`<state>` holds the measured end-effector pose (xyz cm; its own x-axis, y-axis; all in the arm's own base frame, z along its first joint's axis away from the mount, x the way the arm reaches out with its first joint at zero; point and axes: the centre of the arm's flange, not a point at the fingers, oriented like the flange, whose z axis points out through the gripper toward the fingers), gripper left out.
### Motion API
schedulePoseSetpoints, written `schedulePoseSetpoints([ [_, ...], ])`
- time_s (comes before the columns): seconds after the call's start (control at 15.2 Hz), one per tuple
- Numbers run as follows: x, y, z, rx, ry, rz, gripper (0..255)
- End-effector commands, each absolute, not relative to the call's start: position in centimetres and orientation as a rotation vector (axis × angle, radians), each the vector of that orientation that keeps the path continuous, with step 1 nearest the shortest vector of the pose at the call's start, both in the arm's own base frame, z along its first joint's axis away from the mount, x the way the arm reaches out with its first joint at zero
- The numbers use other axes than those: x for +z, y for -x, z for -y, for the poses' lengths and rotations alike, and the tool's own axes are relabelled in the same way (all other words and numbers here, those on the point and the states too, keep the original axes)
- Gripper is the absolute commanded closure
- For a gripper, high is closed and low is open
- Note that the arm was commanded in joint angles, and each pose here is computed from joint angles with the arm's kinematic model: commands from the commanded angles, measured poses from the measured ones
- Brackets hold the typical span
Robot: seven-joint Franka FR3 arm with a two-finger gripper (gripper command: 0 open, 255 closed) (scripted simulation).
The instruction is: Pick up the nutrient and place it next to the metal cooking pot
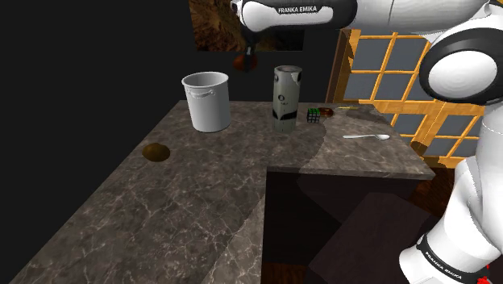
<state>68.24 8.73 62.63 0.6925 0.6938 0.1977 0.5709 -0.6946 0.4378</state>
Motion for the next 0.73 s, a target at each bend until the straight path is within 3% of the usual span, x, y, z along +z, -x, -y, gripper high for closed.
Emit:
schedulePoseSetpoints([
  [0.0, 62.5, -69.3, -11.6, 0.502, -2.562, -0.992, 255],
  [0.66, 57.8, -69.7, -12.7, 0.502, -2.562, -0.992, 255],
])
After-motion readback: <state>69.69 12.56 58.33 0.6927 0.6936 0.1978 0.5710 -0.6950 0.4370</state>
